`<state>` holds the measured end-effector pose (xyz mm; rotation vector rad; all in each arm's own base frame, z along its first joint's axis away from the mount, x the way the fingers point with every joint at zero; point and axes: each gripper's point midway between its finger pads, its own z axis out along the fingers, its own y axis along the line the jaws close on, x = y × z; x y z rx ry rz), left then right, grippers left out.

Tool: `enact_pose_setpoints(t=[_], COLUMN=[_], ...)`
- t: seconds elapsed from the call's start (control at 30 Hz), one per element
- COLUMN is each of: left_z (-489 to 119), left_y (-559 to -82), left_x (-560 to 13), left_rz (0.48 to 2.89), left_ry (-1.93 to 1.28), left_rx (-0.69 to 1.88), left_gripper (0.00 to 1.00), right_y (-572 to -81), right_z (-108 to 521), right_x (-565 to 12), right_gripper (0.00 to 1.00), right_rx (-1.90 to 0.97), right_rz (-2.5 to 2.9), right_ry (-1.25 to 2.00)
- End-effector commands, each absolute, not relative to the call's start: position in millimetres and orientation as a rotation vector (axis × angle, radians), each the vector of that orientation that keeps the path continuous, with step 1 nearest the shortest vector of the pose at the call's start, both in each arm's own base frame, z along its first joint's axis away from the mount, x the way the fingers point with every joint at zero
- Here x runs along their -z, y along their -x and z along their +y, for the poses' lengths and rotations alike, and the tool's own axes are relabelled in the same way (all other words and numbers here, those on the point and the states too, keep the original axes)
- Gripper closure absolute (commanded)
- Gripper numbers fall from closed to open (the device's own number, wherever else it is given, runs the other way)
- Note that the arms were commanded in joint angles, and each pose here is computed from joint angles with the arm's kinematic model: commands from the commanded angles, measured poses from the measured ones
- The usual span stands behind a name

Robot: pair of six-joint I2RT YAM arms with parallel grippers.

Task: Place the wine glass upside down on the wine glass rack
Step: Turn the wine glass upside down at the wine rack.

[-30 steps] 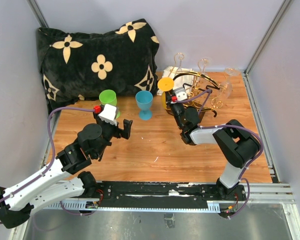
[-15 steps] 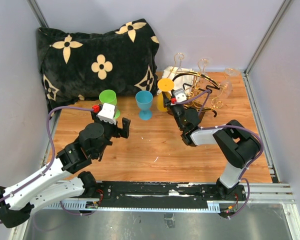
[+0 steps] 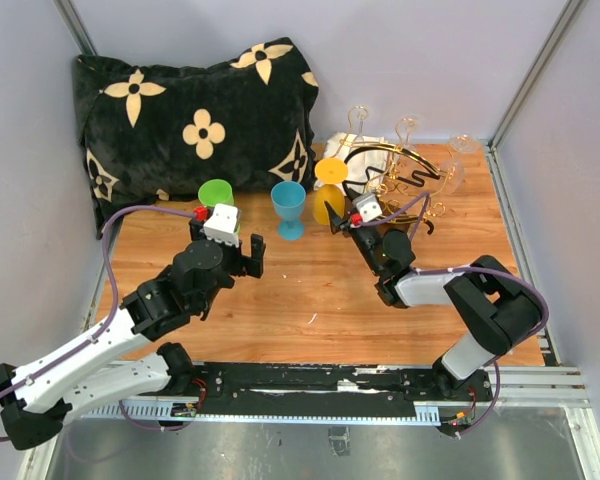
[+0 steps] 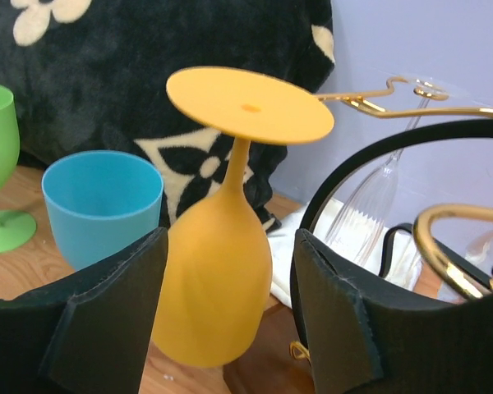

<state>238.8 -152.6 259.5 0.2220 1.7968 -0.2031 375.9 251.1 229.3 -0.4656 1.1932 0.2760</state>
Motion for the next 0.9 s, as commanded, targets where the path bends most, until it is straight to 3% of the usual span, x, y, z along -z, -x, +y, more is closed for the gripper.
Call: enact_pose_setpoints(t=[0.0, 0.4, 0.87], left_z=[-164, -187, -210], left_y=[-242, -265, -308], left_x=[-271, -266, -216], left_rz=[1.801, 1.869, 2.091], left_ry=[-0.191, -0.195, -0.298], left_rx=[0.261, 0.367, 0.357], left_gripper=[0.00, 0.00, 0.00], right_y=[-359, -289, -226], right_z=[252, 245, 197], right_x=[-224, -190, -165], right_gripper=[0.36, 0.29, 0.12], right_rx=[-0.258, -0.270, -0.324], right_rz=[1.184, 1.330, 1.630], right_ry=[0.552, 0.719, 0.659])
